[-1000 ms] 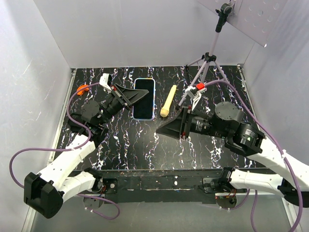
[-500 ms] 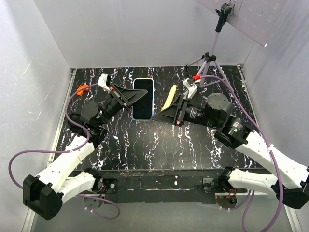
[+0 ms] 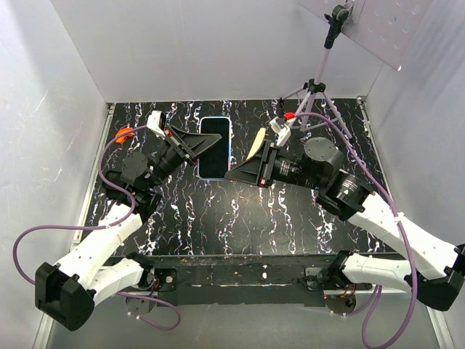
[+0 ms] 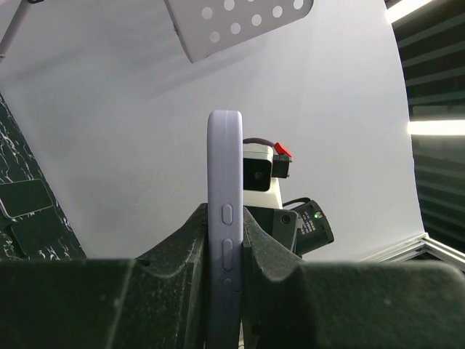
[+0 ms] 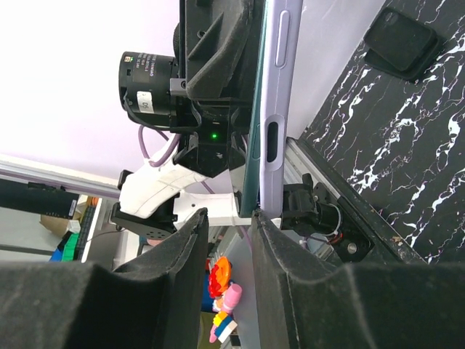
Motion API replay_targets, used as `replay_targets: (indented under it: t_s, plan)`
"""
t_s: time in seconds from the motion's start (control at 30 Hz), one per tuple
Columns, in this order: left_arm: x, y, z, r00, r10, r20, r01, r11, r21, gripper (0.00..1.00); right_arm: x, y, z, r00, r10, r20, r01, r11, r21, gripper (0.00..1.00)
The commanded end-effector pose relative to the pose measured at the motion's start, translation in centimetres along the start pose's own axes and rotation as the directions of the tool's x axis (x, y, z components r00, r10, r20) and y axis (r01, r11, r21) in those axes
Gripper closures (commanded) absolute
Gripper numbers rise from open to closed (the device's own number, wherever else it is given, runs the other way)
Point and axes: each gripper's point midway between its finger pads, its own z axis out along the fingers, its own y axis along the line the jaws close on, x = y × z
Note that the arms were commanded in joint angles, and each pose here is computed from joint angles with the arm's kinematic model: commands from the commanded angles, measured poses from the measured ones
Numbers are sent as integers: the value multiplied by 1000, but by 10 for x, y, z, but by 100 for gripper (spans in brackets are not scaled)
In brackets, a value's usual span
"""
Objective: Take the phone out of the phone case
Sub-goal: Remove the phone case from the phone.
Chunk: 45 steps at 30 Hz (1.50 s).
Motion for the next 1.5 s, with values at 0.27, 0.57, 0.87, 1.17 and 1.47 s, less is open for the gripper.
replay_targets:
  t_s: [0.27, 0.57, 0.87, 1.17, 1.47]
  plan:
    - [6, -35, -3, 1000, -23, -19, 25, 993, 114, 100, -28, -3, 36, 998, -41, 42, 42, 999, -26, 63]
    - [40, -25, -9, 972, 82, -220, -67, 995, 77, 73, -43, 7, 52, 997, -31, -73, 19, 988, -154, 94]
    - [55, -10, -45, 824, 481, -298, -482, 873, 78, 36, -52, 25, 8, 974, 206, -97, -227, 913, -340, 99]
    - [57, -5, -54, 756, 579, -305, -576, 810, 110, 52, -55, 21, 0, 951, 295, -93, -308, 873, -377, 99]
    - [43, -1, -43, 783, 563, -263, -575, 817, 39, 67, -53, 24, -4, 951, 294, -96, -308, 872, -380, 99]
